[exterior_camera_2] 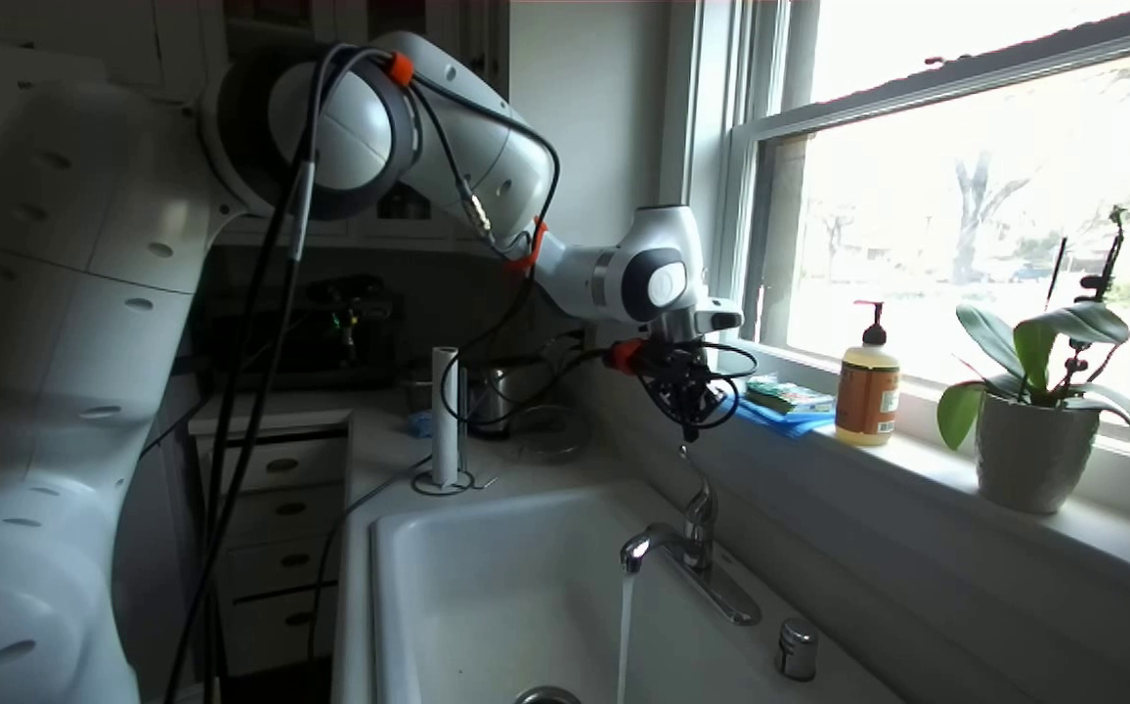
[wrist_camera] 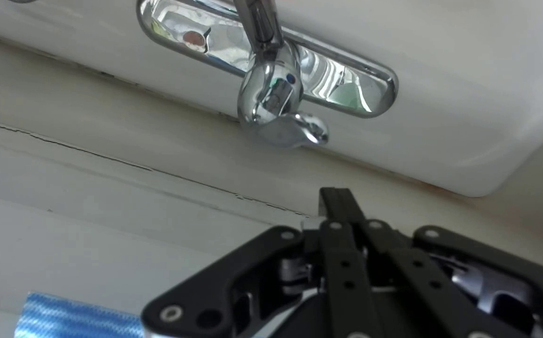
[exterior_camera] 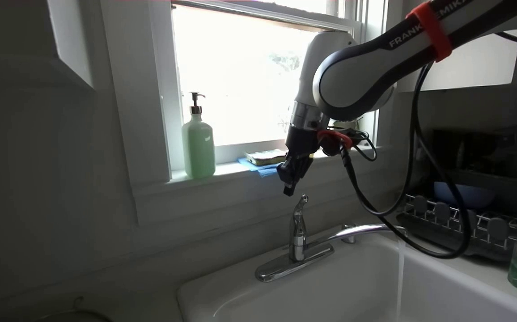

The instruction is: Close the tap

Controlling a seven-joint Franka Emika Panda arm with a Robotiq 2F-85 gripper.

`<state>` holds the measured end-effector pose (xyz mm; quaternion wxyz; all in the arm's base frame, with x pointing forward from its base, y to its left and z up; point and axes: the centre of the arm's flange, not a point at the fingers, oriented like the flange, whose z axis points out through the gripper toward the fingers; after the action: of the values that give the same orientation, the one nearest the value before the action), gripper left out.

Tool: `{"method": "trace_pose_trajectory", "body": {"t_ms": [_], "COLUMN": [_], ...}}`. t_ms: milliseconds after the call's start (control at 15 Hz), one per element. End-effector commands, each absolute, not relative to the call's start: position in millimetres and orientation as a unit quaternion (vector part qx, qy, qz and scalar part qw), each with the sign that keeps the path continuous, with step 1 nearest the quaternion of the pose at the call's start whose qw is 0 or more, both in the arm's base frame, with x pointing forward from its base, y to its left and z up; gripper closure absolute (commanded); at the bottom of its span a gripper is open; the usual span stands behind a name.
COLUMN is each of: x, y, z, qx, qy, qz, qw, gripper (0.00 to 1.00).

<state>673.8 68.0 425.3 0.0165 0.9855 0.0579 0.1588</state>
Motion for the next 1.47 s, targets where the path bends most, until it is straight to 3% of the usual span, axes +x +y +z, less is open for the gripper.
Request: {"method": "trace_pose_trajectory", "body": {"t_ms": [0,933,1400], "x": [676.4,662.1,663.8], "y": [65.1,57.7,59.9], "z": [428.0,390.9,392.2], "qx": [0.985,0.995,0.995], "qy": [0.053,0.063,0.068], "qz": [0.157,0.054,0.058], "qw": [0.042,0.046,0.041], "gripper": [1.0,1.0,1.0]}}
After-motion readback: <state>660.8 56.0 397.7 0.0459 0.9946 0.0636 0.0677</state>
